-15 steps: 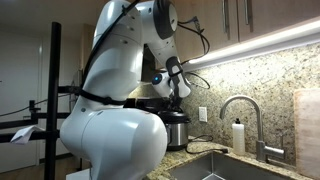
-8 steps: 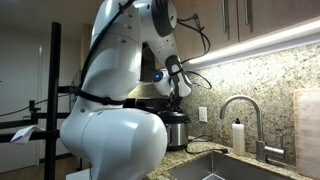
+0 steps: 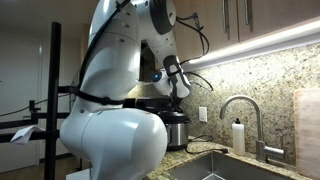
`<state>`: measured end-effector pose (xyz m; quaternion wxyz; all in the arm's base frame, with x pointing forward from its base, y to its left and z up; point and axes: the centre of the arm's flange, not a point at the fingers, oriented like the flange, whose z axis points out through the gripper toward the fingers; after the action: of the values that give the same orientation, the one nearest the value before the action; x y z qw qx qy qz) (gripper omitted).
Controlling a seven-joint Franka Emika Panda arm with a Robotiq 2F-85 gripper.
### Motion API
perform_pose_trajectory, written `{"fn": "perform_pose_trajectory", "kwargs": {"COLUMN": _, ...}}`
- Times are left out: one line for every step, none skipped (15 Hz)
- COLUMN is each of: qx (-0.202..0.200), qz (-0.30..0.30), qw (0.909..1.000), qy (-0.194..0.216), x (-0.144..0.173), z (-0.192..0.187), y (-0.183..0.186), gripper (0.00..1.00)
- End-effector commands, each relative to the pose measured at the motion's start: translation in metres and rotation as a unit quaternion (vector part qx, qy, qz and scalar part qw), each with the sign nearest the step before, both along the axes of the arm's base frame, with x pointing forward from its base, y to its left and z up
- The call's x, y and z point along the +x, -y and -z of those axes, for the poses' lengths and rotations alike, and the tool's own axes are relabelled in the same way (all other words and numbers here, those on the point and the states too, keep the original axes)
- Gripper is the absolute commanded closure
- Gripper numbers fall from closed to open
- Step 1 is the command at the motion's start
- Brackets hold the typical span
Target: Put the lid on the pressure cooker
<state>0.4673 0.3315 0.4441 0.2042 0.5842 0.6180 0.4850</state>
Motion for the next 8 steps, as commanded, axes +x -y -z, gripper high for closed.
{"fn": "perform_pose_trajectory", "kwargs": {"qx": 0.011, "qz": 0.055, "qw": 0.9984, "qy": -0.004, "x": -0.0128, "z": -0.0095, "y": 0.0012, "gripper": 0.0}}
{"fn": "perform_pose_trajectory", "kwargs": {"qx": 0.017, "qz": 0.07, "qw": 0.9974, "qy": -0.006, "x": -0.0129, "z": -0.0093, "y": 0.0014, "gripper": 0.0}}
{"fn": "perform_pose_trajectory", "kwargs": {"qx": 0.022, "qz": 0.084, "qw": 0.9962, "qy": -0.008, "x": -0.0129, "z": -0.009, "y": 0.0012, "gripper": 0.0}}
{"fn": "perform_pose_trajectory", "kwargs": {"qx": 0.026, "qz": 0.094, "qw": 0.9952, "qy": -0.01, "x": -0.0131, "z": -0.0088, "y": 0.0008, "gripper": 0.0}}
{"fn": "perform_pose_trajectory", "kwargs": {"qx": 0.029, "qz": 0.105, "qw": 0.994, "qy": -0.011, "x": -0.0135, "z": -0.0087, "y": 0.0005, "gripper": 0.0}}
{"fn": "perform_pose_trajectory", "kwargs": {"qx": 0.032, "qz": 0.112, "qw": 0.9931, "qy": -0.014, "x": -0.0139, "z": -0.009, "y": 0.0006, "gripper": 0.0}}
{"fn": "perform_pose_trajectory", "kwargs": {"qx": 0.034, "qz": 0.116, "qw": 0.9925, "qy": -0.017, "x": -0.0146, "z": -0.009, "y": 0.0001, "gripper": 0.0}}
{"fn": "perform_pose_trajectory", "kwargs": {"qx": 0.036, "qz": 0.117, "qw": 0.9923, "qy": -0.023, "x": -0.0153, "z": -0.0092, "y": -0.0002, "gripper": 0.0}}
